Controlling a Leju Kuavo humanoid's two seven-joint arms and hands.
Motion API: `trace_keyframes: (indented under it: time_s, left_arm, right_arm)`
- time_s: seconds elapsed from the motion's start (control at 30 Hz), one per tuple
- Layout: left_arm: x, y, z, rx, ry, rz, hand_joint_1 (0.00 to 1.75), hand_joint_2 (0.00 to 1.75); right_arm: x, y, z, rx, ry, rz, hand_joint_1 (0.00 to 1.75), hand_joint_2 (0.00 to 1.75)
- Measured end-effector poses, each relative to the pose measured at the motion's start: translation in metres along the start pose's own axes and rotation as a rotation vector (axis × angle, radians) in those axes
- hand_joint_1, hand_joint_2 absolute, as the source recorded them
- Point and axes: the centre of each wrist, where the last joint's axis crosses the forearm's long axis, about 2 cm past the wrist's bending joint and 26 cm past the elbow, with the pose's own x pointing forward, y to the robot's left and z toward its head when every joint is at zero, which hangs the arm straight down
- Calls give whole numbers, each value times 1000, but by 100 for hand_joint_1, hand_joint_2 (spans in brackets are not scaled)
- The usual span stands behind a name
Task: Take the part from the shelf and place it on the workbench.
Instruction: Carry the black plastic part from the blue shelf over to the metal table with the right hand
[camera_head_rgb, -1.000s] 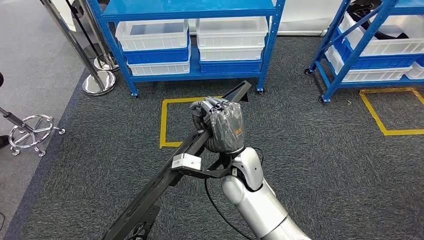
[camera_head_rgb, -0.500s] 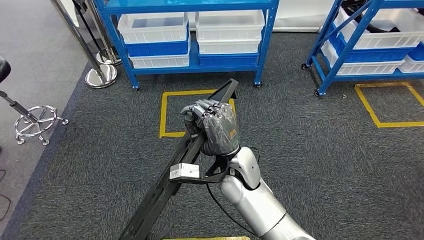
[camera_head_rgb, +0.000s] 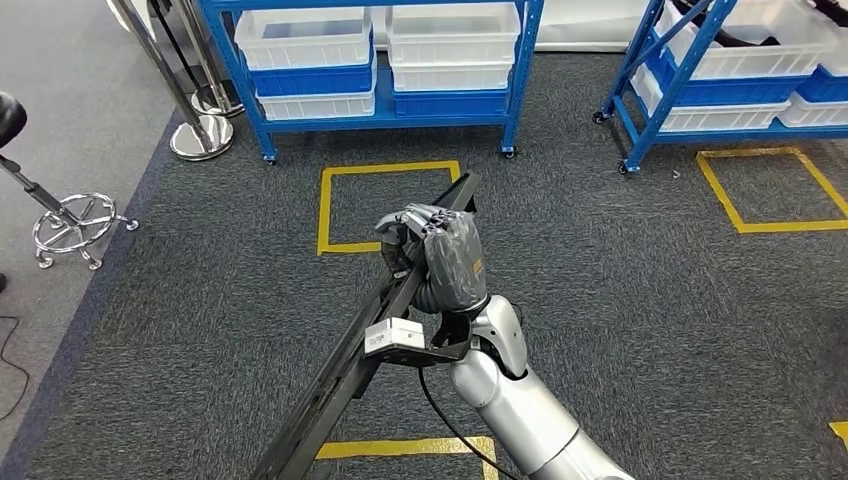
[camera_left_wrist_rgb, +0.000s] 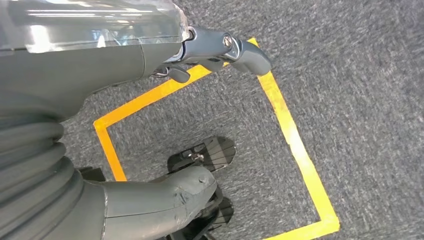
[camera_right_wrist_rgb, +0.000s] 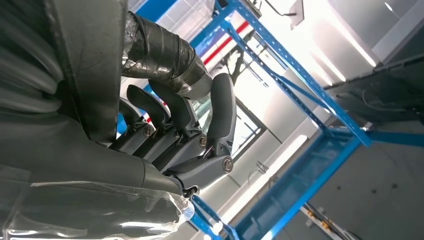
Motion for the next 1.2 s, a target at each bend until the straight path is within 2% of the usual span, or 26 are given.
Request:
trace_keyframes:
  time_s: [0.37, 0.67, 1.2]
  left_arm:
    - [-4, -1, 2, -2, -20, -2, 0, 175]
    - [-2, -3, 1, -3, -36, 2, 0, 175]
    - [-18, -12, 9, -13, -1, 13, 0, 175]
  right_arm:
    - [3, -3, 4, -20, -73, 41, 175, 175]
    - [8, -8, -12, 25, -145, 200, 175, 175]
    - [10, -11, -21, 68, -198, 269, 175, 175]
